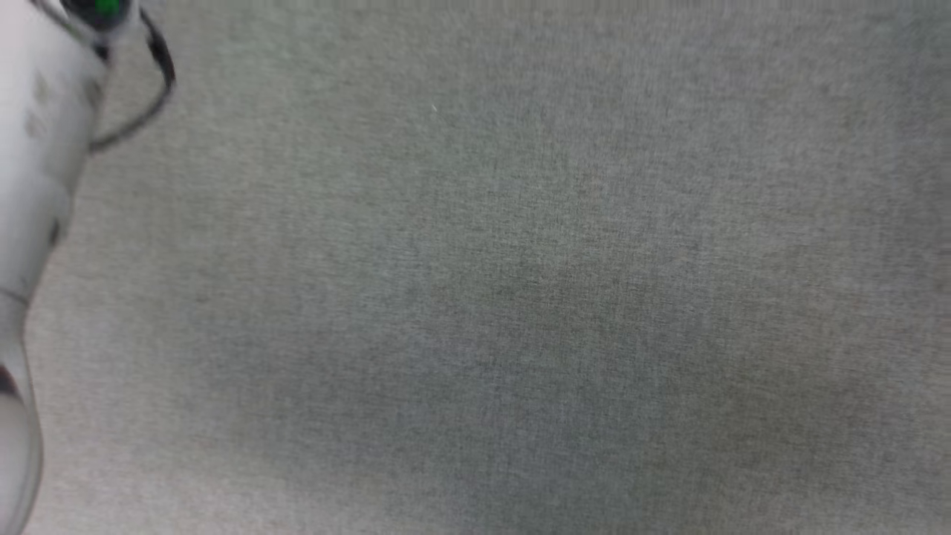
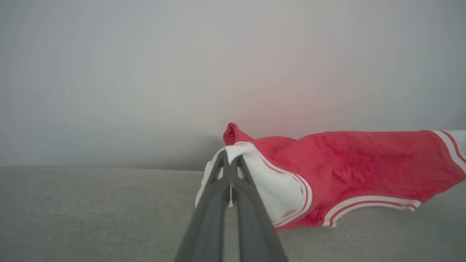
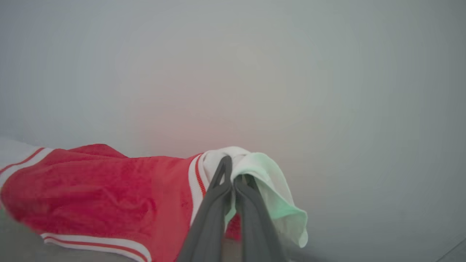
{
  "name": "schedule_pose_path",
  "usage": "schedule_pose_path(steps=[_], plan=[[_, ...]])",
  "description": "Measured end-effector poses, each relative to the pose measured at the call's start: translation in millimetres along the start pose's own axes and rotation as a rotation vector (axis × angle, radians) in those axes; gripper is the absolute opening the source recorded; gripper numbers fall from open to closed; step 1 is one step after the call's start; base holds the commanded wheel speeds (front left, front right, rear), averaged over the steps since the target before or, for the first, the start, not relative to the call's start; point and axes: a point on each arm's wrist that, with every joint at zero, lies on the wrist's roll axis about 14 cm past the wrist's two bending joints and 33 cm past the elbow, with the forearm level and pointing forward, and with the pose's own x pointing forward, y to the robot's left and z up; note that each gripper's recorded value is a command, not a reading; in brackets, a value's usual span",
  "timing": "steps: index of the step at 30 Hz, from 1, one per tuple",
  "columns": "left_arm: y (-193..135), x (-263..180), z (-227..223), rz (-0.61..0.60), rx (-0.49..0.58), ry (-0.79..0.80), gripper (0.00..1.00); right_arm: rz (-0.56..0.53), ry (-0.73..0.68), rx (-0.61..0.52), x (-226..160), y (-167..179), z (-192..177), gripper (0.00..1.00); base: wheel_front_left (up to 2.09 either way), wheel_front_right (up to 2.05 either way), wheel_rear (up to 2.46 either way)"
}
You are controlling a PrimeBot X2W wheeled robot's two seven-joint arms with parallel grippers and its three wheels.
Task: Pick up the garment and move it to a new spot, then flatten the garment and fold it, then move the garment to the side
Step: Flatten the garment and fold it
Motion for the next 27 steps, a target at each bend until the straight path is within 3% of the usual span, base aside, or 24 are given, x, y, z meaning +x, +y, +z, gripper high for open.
schedule_pose_path(steps=[2,10,23,24,27], plan=[[2.3,-22.9,-13.0,-0.002,0.031,0.067,0.0,0.004,0.075,0.081,-19.4,3.0,-6.7,0.0,0.0,0.0,0.0],[4.9,-85.6,-22.6,-0.017,0.11,0.144,0.0,0.059,0.298,0.155,-89.6,11.6,-20.2,0.0,0.0,0.0,0.0],[1.6,-212.8,-48.4,-0.042,0.114,0.212,0.0,0.145,0.559,0.165,-247.0,28.5,-10.9,0.0,0.0,0.0,0.0],[-1.0,-232.8,-54.4,-0.038,0.112,0.219,0.0,0.159,0.596,0.181,-273.2,36.3,-13.3,0.0,0.0,0.0,0.0],[-1.3,-253.2,-57.8,-0.025,0.104,0.221,0.0,0.174,0.628,0.201,-298.1,45.6,-15.5,0.0,0.0,0.0,0.0]])
